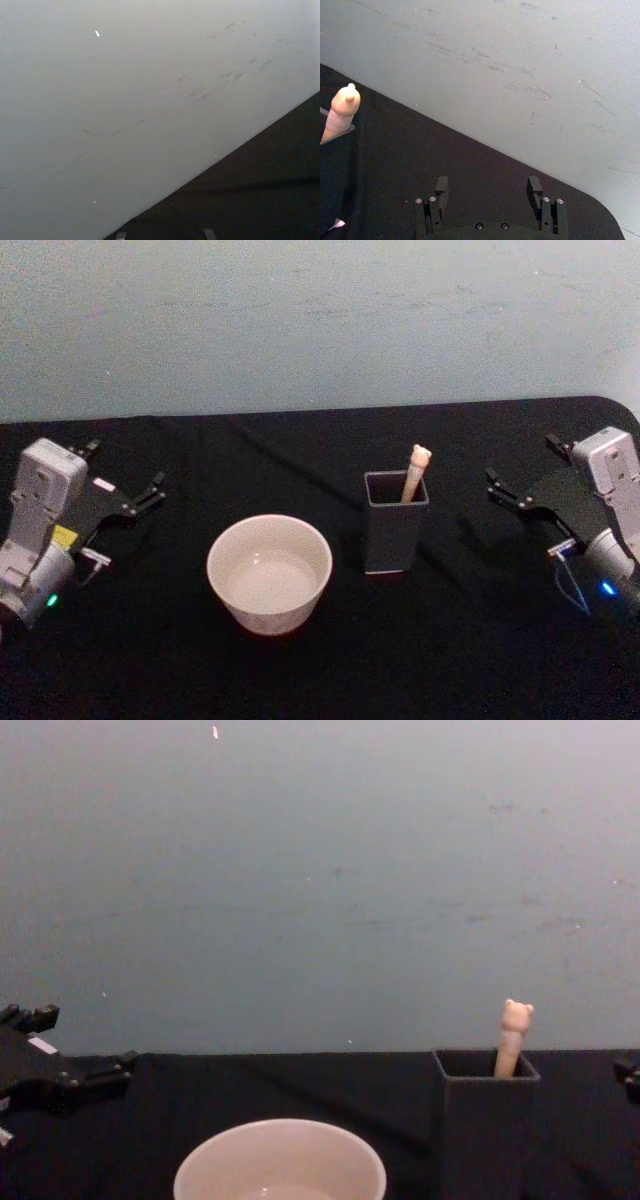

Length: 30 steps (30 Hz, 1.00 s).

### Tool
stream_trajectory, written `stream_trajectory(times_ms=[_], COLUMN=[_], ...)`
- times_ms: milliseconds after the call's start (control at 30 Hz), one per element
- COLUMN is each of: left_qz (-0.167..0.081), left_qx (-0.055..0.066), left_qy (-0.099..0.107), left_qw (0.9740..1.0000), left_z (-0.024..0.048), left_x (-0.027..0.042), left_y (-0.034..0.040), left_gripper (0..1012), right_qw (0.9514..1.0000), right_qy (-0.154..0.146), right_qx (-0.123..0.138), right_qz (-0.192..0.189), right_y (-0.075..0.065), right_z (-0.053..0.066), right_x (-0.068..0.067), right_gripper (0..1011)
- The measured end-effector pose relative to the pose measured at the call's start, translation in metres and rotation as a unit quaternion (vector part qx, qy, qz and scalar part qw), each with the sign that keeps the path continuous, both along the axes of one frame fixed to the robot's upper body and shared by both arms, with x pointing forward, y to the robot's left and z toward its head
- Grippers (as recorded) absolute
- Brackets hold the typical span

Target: Pick up the stirring spoon with one hand, stir inside the cup, then place it back in its original position.

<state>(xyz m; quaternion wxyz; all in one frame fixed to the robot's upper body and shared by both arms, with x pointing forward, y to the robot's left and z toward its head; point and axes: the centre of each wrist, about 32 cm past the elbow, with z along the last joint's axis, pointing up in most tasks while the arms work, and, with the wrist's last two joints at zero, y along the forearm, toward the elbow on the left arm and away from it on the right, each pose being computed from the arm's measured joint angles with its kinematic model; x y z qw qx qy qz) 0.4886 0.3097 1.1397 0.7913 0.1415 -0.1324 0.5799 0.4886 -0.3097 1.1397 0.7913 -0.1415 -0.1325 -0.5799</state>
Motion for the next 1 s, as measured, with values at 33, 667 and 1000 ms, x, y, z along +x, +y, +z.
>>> stream_trajectory(times_ms=[33,667,1000], left_qz=[0.000,0.000,0.000], left_qx=[0.000,0.000,0.000], left_qy=[0.000,0.000,0.000], left_qw=[1.0000,1.0000,1.0000], left_z=[0.0001,0.0000,0.0000], left_x=[0.0000,0.0000,0.0000], left_y=[0.0000,0.0000,0.0000], left_gripper=[1001,1001,1001], right_qw=[1.0000,1.0000,1.0000], right_qy=[0.000,0.000,0.000], right_qx=[0.000,0.000,0.000], right_qz=[0.000,0.000,0.000], right_y=[0.0000,0.0000,0.0000], right_z=[0.0000,0.0001,0.0000], right_x=[0.0000,0.0000,0.0000], right_gripper=[1000,1000,1000])
